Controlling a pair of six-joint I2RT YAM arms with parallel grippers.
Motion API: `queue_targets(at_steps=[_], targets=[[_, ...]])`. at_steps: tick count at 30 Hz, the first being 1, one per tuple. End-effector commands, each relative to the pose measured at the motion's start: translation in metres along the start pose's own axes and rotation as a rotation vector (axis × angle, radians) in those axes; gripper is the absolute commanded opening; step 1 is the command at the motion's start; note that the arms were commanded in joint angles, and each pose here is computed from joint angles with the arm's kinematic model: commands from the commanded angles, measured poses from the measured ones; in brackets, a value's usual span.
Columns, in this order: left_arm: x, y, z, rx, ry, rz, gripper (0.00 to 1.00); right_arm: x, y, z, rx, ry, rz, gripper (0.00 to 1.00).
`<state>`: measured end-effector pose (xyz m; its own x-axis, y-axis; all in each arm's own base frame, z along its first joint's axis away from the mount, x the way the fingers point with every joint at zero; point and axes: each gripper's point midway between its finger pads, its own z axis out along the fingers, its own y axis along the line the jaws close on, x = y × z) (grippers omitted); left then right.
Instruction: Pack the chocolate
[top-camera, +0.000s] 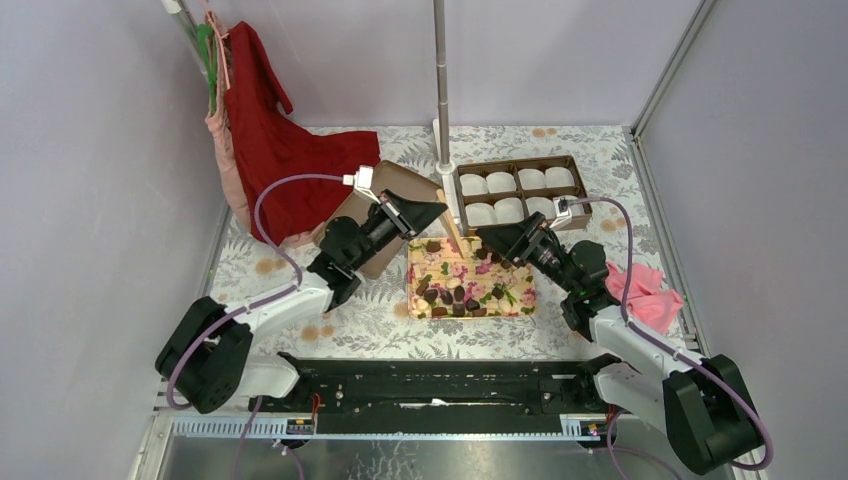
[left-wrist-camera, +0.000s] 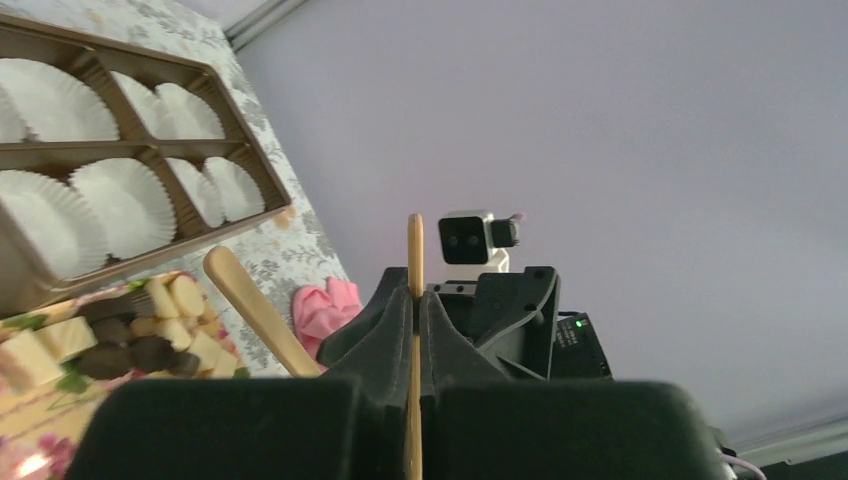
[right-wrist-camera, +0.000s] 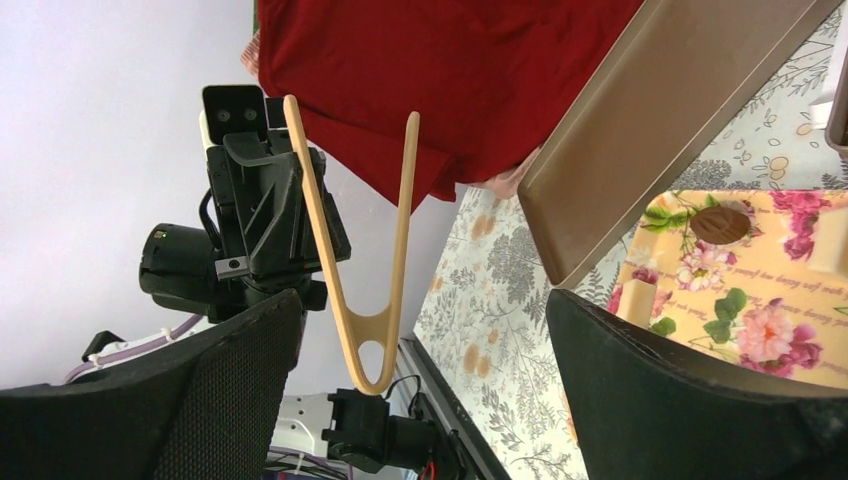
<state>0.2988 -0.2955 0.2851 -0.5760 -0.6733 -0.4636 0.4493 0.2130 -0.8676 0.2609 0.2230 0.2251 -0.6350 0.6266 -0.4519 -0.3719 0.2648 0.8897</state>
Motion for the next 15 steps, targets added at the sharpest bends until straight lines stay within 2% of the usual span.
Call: queue_targets(at_steps=[1,5,11,15], targets=[[-0.013,-0.055,0.013,0.204,-0.049,-0.011,0.0,-0.015,0.037,0.006,-0.108,-0.034,-0.021,1.0],[-0.007,-0.063,0.023,0.236,-0.037,-0.022,0.0,-0.016,0.035,0.009,-0.082,-0.024,-0.013,1.0],[0.003,-0.072,0.034,0.278,-0.021,-0.038,0.0,-0.017,0.048,0.011,-0.146,-0.013,0.009,1.0],[0.01,-0.076,0.04,0.307,0.0,-0.059,0.0,-0.019,0.055,0.011,-0.169,-0.016,0.011,0.96]])
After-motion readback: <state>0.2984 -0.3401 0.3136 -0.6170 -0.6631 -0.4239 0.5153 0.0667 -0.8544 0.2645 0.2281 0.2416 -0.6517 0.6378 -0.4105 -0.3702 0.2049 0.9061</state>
